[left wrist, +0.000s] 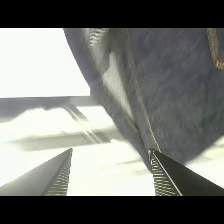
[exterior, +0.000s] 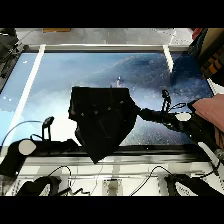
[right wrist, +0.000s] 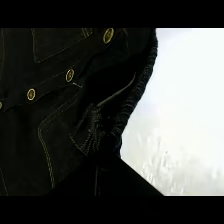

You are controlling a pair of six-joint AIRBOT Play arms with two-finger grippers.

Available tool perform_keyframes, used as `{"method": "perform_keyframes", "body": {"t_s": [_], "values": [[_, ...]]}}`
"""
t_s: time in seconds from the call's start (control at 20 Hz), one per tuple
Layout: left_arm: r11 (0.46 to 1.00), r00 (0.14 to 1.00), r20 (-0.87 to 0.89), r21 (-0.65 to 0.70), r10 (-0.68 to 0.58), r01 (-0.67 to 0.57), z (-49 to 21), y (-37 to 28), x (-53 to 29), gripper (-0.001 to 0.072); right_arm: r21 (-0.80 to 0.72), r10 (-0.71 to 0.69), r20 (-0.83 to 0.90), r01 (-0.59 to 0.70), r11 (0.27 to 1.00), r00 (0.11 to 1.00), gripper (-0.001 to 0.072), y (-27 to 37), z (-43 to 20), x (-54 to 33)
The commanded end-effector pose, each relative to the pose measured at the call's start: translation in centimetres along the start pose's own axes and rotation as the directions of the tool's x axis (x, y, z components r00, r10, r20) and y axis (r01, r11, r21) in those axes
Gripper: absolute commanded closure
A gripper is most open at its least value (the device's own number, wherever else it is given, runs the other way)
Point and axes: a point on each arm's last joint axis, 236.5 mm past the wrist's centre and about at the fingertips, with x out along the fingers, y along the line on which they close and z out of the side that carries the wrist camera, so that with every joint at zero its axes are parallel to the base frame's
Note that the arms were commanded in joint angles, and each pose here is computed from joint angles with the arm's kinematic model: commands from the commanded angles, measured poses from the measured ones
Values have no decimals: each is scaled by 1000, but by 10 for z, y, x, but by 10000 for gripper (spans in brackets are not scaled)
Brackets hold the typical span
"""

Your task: Fold the clothes and pants, and hang the long-sleeved shirts on hangers.

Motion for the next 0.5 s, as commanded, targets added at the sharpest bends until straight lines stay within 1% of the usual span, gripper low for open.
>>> {"method": "perform_keyframes", "body": {"t_s": [0.0, 0.1, 0.3, 0.45], "values": [[966, 984, -80, -216, -162, 142, -36, -18, 24, 167, -8, -22, 19, 22, 1000, 1000, 672, -2, 3, -5], [949, 977, -89, -272, -193, 162, -47, -17, 35, 166, -7, -22, 19, 22, 1000, 1000, 672, -2, 3, -5], [935, 971, -33, -278, -238, 219, -39, -23, 39, 166, -8, -22, 20, 22, 1000, 1000, 672, -2, 4, -5], [954, 976, -21, -216, -218, 208, -39, -25, 44, 166, -7, -22, 19, 22, 1000, 1000, 672, -2, 3, -5]]}}
